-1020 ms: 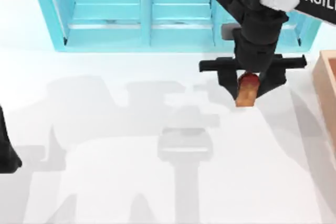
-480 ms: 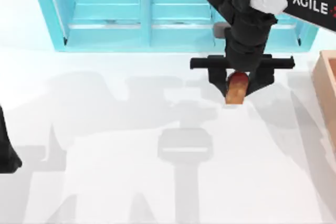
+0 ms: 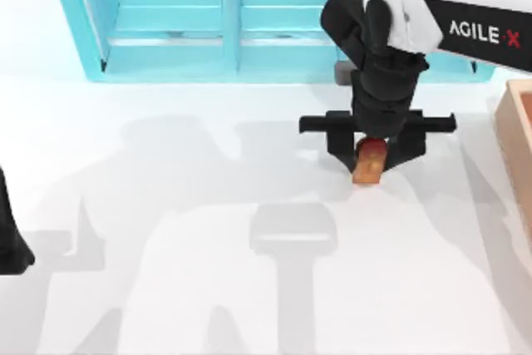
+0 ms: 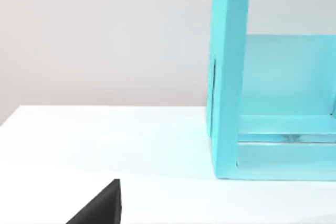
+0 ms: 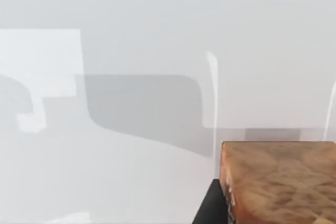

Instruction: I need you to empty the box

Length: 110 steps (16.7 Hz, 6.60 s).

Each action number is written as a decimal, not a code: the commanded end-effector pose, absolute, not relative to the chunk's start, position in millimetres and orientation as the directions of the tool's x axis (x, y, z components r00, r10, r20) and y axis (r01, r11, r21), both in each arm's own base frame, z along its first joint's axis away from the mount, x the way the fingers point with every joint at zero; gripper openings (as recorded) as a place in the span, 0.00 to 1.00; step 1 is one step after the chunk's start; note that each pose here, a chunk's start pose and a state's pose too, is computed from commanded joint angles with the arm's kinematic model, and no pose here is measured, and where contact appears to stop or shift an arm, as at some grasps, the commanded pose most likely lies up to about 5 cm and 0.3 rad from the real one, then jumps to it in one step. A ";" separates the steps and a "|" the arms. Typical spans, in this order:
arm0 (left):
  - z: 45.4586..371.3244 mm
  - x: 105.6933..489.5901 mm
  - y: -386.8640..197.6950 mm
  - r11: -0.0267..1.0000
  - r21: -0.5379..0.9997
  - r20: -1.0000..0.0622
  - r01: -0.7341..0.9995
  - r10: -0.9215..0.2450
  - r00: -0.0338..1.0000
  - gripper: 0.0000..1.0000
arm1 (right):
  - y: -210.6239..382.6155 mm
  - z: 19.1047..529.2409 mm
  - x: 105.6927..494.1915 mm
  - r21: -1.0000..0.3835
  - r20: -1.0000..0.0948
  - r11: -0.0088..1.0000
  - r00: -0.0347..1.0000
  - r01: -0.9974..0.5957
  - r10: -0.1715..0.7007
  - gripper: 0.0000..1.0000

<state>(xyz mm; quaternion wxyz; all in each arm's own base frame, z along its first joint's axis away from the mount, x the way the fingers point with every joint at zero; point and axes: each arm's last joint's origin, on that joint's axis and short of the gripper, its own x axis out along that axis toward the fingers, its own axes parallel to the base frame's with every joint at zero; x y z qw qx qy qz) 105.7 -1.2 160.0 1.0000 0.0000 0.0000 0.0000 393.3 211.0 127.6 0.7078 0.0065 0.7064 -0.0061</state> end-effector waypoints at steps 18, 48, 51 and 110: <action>160.0 105.7 -1.2 1.000 0.000 0.000 0.000 0.000 1.000 1.00 | 211.0 127.6 393.3 0.001 -1.000 1.000 0.002 0.018 0.001 1.00; 160.0 105.7 -1.2 1.000 0.000 0.000 0.000 0.000 1.000 1.00 | 55.9 230.0 418.8 0.002 -1.000 1.000 -0.002 0.028 0.002 1.00; 160.0 105.7 -1.2 1.000 0.000 0.000 0.000 0.000 1.000 1.00 | -34.0 244.8 405.6 0.006 -1.000 1.000 0.008 0.017 0.005 1.00; 160.0 105.7 -1.2 1.000 0.000 0.000 0.000 0.000 1.000 1.00 | -96.1 219.2 403.2 -0.039 -0.977 0.997 0.213 -0.071 -0.023 0.00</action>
